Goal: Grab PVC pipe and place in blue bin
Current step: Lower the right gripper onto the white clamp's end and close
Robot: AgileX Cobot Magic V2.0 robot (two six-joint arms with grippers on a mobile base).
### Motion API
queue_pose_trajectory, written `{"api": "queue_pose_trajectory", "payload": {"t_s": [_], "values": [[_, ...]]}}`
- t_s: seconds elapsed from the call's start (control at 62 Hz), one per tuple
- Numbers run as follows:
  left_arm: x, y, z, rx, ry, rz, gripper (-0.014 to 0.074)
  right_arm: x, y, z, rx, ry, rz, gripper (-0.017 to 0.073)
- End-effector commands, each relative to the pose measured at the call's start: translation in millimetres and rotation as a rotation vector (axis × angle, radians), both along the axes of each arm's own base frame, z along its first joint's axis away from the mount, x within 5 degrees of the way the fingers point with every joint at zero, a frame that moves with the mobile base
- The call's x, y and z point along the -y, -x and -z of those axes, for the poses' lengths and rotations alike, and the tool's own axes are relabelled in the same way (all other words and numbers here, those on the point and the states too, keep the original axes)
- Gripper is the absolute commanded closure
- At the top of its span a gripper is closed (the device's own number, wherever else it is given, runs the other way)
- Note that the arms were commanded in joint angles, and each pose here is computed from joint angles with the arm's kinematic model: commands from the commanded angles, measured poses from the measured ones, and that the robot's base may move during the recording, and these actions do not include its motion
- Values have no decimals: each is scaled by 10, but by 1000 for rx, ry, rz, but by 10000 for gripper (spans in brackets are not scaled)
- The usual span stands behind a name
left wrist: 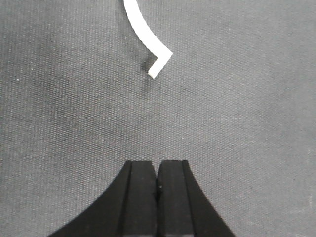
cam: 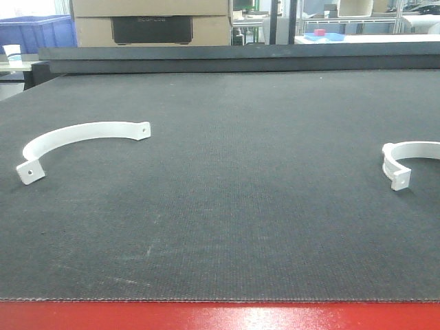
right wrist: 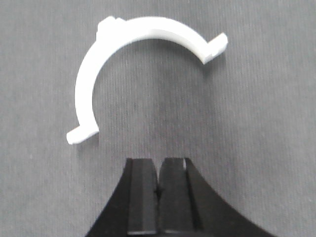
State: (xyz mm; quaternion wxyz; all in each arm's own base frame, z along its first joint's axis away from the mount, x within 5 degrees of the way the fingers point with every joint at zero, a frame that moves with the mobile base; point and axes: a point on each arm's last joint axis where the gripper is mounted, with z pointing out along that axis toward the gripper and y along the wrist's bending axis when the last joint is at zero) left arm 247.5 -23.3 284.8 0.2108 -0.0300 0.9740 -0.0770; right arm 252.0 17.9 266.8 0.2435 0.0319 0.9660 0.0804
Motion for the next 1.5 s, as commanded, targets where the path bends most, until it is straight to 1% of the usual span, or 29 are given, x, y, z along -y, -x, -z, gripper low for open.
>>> {"api": "queue_pose_trajectory", "payload": {"t_s": [0.0,0.065,0.113,0.161,0.242,0.29,0.371,0.468,0.565,0.791,0.839,0.904,1.0,1.017,1.097,1.146,1.21,1.484], "values": [[22,-25,-38,34,15,-7,704,-10,-60,-16,-20,-8,-5,726],[21,-43,-47,56,15,-10,704,-65,-99,-25,-81,5,-44,711],[20,-53,-52,68,16,-12,704,-115,-163,-36,-99,17,-66,708],[20,-59,-56,76,16,-13,704,-165,-220,-53,-114,19,-60,708],[19,-75,-60,92,16,-16,704,-262,-342,-92,-124,21,-18,708],[19,-78,-56,90,16,-16,704,-334,-404,-116,-128,26,-14,708],[19,-78,-56,90,16,-16,704,-474,-526,-160,-124,71,-60,708],[26,-74,-57,87,25,-18,704,-592,-692,-163,-143,122,-85,708],[35,-67,-55,77,37,-20,704,-631,-840,-154,-180,117,-69,709],[34,-68,-56,79,37,-20,704,-656,-975,65,-281,147,-73,709],[34,-71,-57,83,37,-21,704,-673,-1000,125,-294,136,-72,696],[33,-85,-65,100,38,-24,704,-695,-1021,181,-308,119,-69,643],[31,-106,-78,127,38,-28,704,-709,-1054,290,-340,118,-69,475],[31,-108,-79,130,38,-29,704,-713,-1059,308,-345,116,-69,433],[30,-113,-82,136,38,-30,704,-734,-1064,346,-362,95,-65,302],[30,-116,-83,139,38,-30,704,-753,-1073,374,-369,76,-62,257],[29,-127,-91,154,39,-32,704,-766,-1100,413,-363,66,-59,246],[27,-147,-104,180,39,-37,704,-821,-1178,632,-396,27,-45,321]]}}
